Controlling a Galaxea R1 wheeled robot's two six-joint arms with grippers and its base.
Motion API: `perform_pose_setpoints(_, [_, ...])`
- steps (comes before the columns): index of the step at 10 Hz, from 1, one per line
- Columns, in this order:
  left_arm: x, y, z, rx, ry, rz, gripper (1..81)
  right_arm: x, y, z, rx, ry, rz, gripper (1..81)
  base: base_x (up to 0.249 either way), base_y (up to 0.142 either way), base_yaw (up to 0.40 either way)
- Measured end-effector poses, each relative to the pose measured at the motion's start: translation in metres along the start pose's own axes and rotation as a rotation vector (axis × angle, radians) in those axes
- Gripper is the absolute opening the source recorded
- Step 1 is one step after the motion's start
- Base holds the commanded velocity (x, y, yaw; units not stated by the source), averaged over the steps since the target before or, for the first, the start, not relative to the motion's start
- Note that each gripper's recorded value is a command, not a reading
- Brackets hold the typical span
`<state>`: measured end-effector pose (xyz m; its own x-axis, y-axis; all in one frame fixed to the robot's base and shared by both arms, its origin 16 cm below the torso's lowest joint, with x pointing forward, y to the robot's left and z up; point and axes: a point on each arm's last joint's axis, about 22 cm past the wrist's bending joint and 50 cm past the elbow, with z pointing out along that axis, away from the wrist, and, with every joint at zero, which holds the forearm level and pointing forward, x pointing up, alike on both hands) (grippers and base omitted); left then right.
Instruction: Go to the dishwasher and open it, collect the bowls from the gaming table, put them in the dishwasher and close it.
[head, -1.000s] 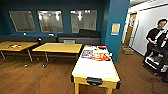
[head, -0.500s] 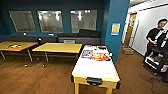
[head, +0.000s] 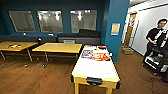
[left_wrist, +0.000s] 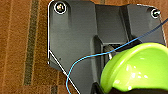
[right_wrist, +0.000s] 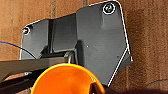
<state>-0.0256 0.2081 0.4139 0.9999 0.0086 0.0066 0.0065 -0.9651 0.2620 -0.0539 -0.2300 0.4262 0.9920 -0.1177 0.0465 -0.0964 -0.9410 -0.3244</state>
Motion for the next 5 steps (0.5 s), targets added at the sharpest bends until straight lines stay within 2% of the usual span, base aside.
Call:
perform_pose_setpoints(2, [-0.003, 0.001, 0.0, -0.002, -0.002, 0.032, 1.0, 0.001, 0.001, 0.0, -0.001, 0.0, 0.0, 1.0, 0.0, 0.0, -0.4])
perform_pose_setpoints(3, [-0.012, 0.004, 0.001, -0.006, -0.013, 0.031, 1.0, 0.008, 0.002, 0.0, -0.003, 0.01, -0.003, 1.0, 0.0, 0.0, -0.4])
perform_pose_setpoints(4, [-0.007, 0.001, 0.0, -0.002, -0.009, 0.032, 1.0, 0.002, 0.001, 0.0, -0.003, 0.001, 0.0, 1.0, 0.0, 0.0, -0.4])
perform_pose_setpoints(5, [0.003, -0.003, -0.001, 0.004, 0.01, 0.034, 1.0, -0.011, 0.002, -0.001, -0.004, -0.017, 0.004, 1.0, 0.0, 0.0, -0.4])
